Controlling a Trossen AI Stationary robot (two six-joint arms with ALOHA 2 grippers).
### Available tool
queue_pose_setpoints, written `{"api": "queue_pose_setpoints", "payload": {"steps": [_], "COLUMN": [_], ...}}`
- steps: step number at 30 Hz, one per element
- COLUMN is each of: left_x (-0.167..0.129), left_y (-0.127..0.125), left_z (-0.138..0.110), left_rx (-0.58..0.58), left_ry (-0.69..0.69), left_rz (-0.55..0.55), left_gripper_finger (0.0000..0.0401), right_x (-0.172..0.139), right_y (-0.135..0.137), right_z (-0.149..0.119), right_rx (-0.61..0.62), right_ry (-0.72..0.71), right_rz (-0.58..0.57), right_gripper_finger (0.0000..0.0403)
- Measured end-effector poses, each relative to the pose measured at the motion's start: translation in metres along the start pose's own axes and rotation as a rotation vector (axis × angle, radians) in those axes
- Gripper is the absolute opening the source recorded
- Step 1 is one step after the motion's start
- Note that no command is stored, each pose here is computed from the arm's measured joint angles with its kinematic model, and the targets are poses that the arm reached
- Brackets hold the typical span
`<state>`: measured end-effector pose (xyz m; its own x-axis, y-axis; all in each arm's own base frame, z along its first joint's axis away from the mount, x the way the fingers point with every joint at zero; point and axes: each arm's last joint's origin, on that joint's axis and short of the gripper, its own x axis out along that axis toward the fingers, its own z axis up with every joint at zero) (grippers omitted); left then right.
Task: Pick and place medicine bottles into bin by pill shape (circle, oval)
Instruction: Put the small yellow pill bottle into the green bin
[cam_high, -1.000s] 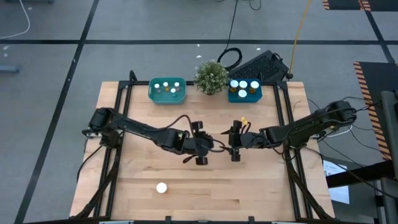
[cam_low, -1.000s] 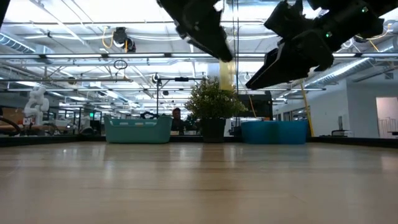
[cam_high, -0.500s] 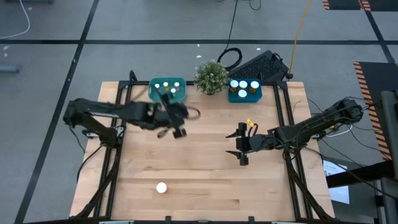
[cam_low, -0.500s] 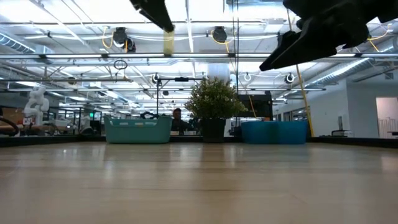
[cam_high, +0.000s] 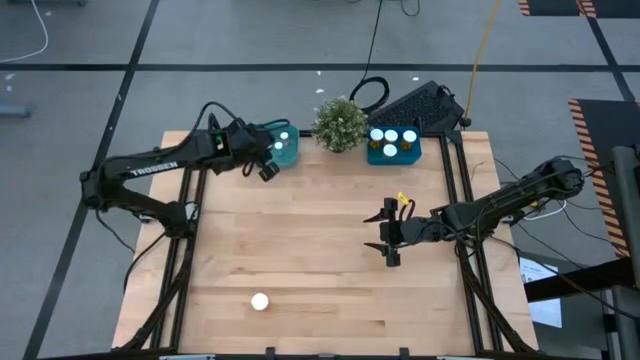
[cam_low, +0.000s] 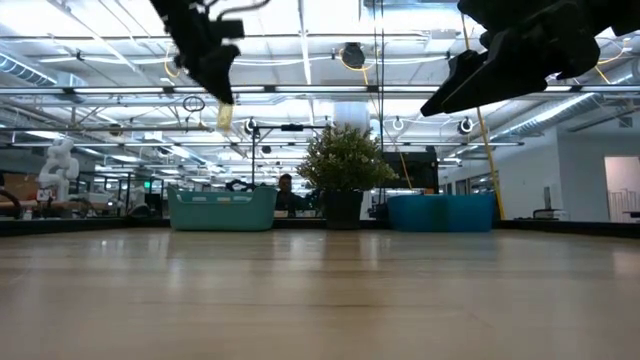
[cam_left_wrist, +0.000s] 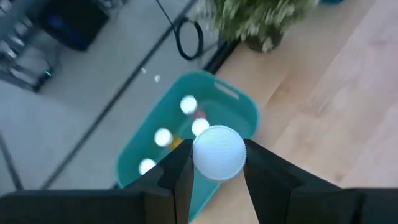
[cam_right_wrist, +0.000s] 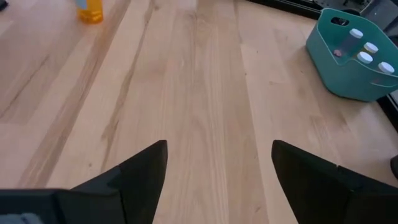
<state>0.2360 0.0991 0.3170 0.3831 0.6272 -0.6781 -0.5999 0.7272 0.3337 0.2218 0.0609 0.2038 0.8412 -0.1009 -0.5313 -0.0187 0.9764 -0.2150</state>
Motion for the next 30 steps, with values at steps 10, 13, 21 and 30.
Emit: {"api": "queue_pose_setpoints", "payload": {"steps": [10, 13, 21, 30], "left_x": [0.063, 0.075, 0.094, 0.119], "left_y": [0.016, 0.018, 0.021, 0.014], "left_z": [-0.045, -0.058, -0.079, -0.087], "left_rx": [-0.181, -0.22, -0.286, -0.289], "left_ry": [0.025, 0.016, -0.07, 0.003], "left_rz": [0.017, 0.024, 0.057, 0.045], "left_gripper_finger": [0.0129, 0.0129, 0.0129, 0.0129], "right_x": [0.0, 0.0, 0.0, 0.0], "right_y": [-0.001, -0.001, -0.001, -0.001], "right_z": [0.0, 0.0, 0.002, 0.002], "right_rx": [0.003, 0.007, 0.013, 0.014], "right_ry": [-0.003, -0.003, -0.017, -0.018], "right_rz": [-0.004, -0.004, -0.005, -0.005], "right_gripper_finger": [0.0281, 0.0281, 0.0281, 0.0281]}}
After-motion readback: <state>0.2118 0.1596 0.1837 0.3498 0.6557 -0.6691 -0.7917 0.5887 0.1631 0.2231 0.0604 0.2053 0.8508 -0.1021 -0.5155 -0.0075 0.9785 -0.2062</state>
